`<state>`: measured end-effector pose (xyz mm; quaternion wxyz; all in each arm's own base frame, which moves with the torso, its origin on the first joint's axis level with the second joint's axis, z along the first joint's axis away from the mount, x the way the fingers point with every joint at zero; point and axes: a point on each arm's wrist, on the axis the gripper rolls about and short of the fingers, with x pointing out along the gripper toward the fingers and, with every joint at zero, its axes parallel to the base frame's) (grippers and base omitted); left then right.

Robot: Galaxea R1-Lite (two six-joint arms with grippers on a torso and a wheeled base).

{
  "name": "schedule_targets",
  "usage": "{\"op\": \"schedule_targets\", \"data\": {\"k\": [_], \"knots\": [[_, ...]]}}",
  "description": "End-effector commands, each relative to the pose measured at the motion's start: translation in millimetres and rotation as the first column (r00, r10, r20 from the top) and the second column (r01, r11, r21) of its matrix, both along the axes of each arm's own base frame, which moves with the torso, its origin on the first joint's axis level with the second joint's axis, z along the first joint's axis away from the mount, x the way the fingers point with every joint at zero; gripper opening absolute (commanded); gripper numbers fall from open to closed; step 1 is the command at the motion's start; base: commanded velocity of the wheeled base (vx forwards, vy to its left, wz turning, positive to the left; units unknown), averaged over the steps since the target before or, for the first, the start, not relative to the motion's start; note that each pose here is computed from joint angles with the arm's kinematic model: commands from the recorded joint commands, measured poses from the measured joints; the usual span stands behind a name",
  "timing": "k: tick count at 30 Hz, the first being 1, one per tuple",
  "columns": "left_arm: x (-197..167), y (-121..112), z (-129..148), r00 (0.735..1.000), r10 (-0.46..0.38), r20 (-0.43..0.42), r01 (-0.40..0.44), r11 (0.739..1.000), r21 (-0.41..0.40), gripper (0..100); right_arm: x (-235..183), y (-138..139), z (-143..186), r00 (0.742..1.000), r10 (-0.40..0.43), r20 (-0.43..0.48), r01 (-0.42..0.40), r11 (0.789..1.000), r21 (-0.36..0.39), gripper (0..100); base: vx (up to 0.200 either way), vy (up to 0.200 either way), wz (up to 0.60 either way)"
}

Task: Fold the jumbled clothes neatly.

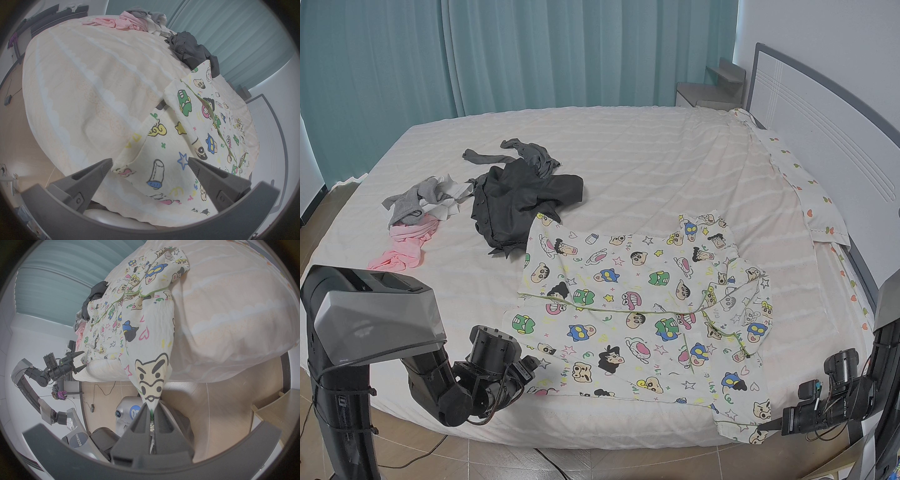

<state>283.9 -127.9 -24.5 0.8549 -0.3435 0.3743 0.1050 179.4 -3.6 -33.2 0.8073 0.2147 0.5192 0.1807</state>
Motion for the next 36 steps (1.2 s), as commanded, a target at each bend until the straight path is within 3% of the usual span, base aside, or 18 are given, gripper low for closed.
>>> {"op": "schedule_targets", "data": {"k": [1,2,3,13,21,31,36], "knots": [[4.3,-1.1,-7.8,1.000,0.005,-0.009,-0.005,1.000,0.007,100,-4.9,0.5,-0.1,1.000,0.001,-0.018,-0.001,1.000,0.003,0,0.000,0.000,0.00],[5.4,-1.6,-7.7,1.000,0.007,-0.006,-0.007,1.000,0.007,100,-4.9,0.5,-0.1,1.000,0.001,-0.018,-0.001,1.000,0.004,0,0.000,0.000,0.00],[5.4,-1.5,-7.7,1.000,0.008,-0.005,-0.008,1.000,0.008,0,-4.9,0.5,-0.1,1.000,0.001,-0.018,-0.001,1.000,0.004,0,0.000,0.000,0.00],[-5.5,3.2,-10.4,0.999,0.002,-0.041,0.000,0.999,0.041,0,-4.9,0.0,0.4,1.000,-0.001,-0.016,0.001,1.000,0.006,0,0.000,0.000,0.00],[-20.2,11.8,2.4,0.999,0.035,-0.022,-0.033,0.997,0.073,0,-8.5,-3.3,5.8,0.999,-0.022,-0.025,0.022,1.000,0.008,0,0.000,0.000,0.00],[-50.4,19.8,-2.3,0.994,0.017,-0.104,-0.006,0.994,0.111,0,-19.7,0.6,24.1,1.000,0.011,-0.028,-0.010,0.999,0.053,0,0.000,0.000,0.00],[-52.1,19.7,-2.3,0.994,0.020,-0.107,-0.008,0.994,0.107,0,-21.9,-0.9,22.3,0.999,0.021,-0.042,-0.019,0.999,0.046,0,0.000,0.000,0.00]]}}
